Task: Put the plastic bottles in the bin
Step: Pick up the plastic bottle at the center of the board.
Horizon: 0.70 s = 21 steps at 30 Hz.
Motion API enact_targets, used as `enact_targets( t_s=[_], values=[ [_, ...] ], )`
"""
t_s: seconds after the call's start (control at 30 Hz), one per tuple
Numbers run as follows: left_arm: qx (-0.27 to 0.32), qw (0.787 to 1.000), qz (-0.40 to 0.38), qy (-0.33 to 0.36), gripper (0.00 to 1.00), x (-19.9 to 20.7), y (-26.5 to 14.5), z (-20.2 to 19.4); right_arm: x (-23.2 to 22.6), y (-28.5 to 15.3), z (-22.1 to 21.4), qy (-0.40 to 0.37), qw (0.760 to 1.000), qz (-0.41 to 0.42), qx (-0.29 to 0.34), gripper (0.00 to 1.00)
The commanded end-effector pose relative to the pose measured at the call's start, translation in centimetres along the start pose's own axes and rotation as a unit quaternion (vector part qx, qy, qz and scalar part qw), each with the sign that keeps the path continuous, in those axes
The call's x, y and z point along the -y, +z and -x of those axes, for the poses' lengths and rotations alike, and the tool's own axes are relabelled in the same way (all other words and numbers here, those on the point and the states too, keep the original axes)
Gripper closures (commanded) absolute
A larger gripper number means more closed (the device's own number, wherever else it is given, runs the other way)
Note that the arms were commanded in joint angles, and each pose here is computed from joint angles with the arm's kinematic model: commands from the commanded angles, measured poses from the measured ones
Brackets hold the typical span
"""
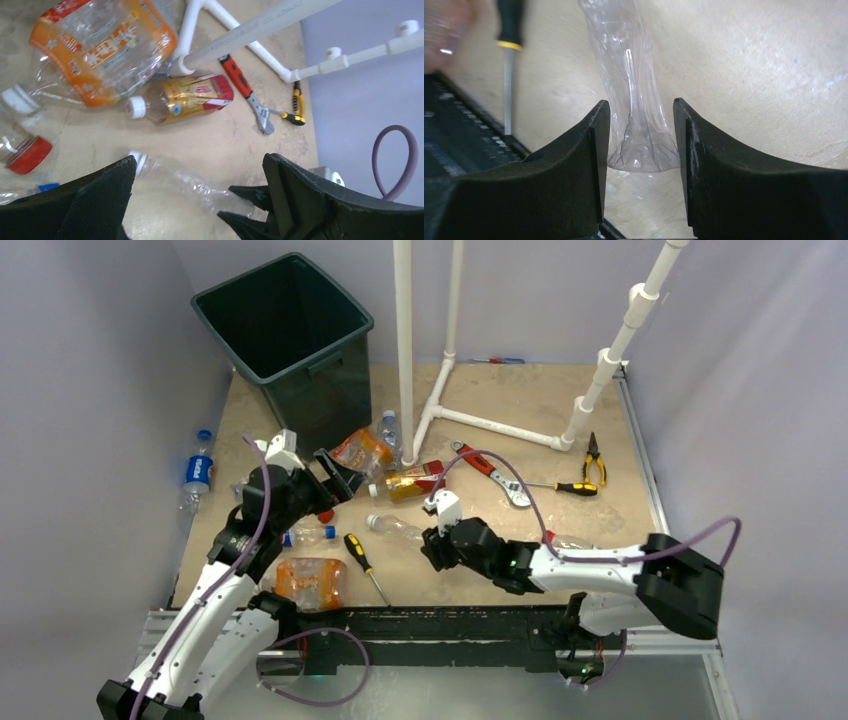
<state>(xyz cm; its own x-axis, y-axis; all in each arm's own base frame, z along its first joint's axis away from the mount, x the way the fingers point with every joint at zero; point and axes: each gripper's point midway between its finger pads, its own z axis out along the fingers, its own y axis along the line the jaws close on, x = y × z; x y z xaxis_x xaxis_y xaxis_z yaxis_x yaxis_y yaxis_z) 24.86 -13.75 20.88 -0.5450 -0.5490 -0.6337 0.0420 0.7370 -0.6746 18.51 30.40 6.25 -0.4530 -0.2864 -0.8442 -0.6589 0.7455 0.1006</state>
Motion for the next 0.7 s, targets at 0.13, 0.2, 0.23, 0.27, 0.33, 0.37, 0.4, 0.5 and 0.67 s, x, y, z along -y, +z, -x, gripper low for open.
enact_targets(
  t_s=[0.13,0.2,0.23,0.27,0.33,0.37,0.4,0.5,0.67],
  values=[
    [0.052,0.987,-0.147,-0.03,0.01,7.7,-1.6,4.1,-3.2,-5.7,7.4,0.051,0.984,0.109,0.132,0.66],
    [0.064,0.984,-0.162,-0.033,0.01,8.4,-2.0,4.7,-3.4,-6.4,8.0,0.054,0.981,0.12,0.144,0.68],
    [0.069,0.984,-0.163,-0.033,0.01,8.5,-2.2,4.9,-3.5,-6.6,8.1,0.054,0.98,0.123,0.145,0.68],
    [0.074,0.984,-0.161,-0.032,0.01,8.4,-2.3,5.1,-3.5,-6.5,7.9,0.052,0.981,0.122,0.14,0.68],
    [0.077,0.985,-0.151,-0.029,0.01,8.0,-2.2,5.1,-3.1,-5.9,7.1,0.051,0.986,0.107,0.121,0.69],
    [0.075,0.986,-0.144,-0.027,0.01,7.7,-2.2,5.0,-2.6,-5.5,6.5,0.054,0.988,0.092,0.109,0.7],
    [0.072,0.988,-0.137,-0.026,0.01,7.4,-2.1,4.8,-2.3,-5.2,5.9,0.057,0.991,0.078,0.097,0.7],
    [0.065,0.992,-0.11,-0.022,0.01,5.9,-1.9,4.0,-0.6,-3.9,3.8,0.08,0.995,0.022,0.059,0.7],
    [0.062,0.994,-0.086,-0.023,0.01,4.1,-2.0,2.8,0.6,-2.6,1.1,0.123,0.992,-0.02,0.034,0.68]
  ],
)
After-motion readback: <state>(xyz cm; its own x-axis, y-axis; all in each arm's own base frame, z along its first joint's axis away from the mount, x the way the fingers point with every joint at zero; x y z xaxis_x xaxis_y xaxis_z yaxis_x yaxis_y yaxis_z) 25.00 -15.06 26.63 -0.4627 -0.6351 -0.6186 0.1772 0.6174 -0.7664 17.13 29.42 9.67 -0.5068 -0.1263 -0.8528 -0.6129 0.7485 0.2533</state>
